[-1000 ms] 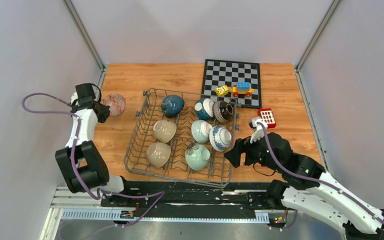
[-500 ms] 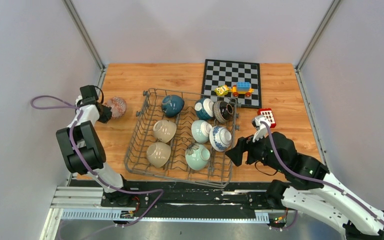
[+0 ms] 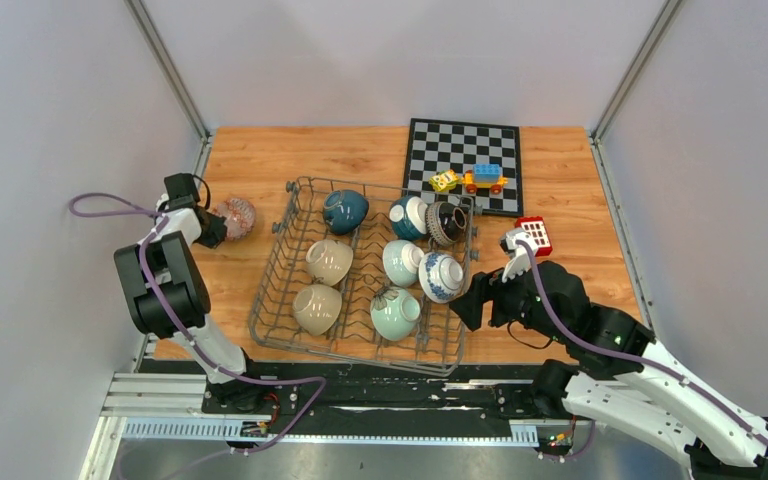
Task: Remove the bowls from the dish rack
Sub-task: Place the bowl at the center of the board, then pick up the bowl from the dish rack.
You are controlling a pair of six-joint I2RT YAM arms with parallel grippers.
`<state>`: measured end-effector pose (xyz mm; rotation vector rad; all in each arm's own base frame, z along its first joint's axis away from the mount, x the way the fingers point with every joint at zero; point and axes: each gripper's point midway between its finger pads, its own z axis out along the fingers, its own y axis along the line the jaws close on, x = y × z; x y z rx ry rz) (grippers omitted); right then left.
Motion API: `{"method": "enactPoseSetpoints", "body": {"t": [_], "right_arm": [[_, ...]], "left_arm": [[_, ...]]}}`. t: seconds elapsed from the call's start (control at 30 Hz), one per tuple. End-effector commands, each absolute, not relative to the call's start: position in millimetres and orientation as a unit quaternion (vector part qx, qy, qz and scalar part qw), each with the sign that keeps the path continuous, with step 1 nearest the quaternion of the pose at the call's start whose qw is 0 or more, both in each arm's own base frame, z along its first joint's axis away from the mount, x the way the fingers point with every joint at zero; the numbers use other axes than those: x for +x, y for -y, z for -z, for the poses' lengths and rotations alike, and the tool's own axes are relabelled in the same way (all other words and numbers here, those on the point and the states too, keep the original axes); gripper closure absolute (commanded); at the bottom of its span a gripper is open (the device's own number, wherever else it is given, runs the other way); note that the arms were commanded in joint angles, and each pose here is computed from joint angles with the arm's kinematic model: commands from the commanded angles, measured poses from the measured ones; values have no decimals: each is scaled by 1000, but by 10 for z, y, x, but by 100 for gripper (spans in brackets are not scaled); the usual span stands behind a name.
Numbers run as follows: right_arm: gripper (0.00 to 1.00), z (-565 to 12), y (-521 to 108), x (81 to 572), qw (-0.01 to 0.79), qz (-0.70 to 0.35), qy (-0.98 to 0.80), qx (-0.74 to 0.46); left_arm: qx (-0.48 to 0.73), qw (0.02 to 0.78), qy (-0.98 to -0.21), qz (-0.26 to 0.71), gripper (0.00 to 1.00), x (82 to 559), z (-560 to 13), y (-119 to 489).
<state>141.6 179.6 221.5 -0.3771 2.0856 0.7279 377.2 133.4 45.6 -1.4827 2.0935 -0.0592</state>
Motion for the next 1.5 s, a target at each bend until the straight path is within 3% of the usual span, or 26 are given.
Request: {"method": "enactPoseSetpoints", "body": {"t": [0.0,0.4,0.67,0.83,0.97,1.1,1.27,1.47], "right_arm": [[19,-2257,-1717,1453,444,-277,-840,-143],[19,-2286,-1691,1447,448,-276,-838,-144],[16,-2355,-1589,1501,472,-255,-831,-145],[14,-2331,-1519,1595,484,-223,-835,-139],[15,-2332,-1455,1711,501,-189,-834,-132],[15,-2447,-1470,1792,529,-180,-815,-152],[19,-2569,-1508,1880,549,-174,-803,-155],[23,-2398,-1663,1974,512,-156,-830,-159]], "left_arm": [[-547,294,-783,26,91,3847,-462,-1372],[-532,309,-788,26,39,3757,-706,-1341],[-494,397,-772,46,13,3676,-1545,-1192],[-422,489,-759,79,1,3616,-2330,-733],[-289,568,-762,120,0,3531,-2969,37],[-151,600,-769,161,0,3344,-3231,771],[-14,566,-804,180,0,3032,-3004,1479],[95,502,-815,272,0,2574,-2645,2254]]}}
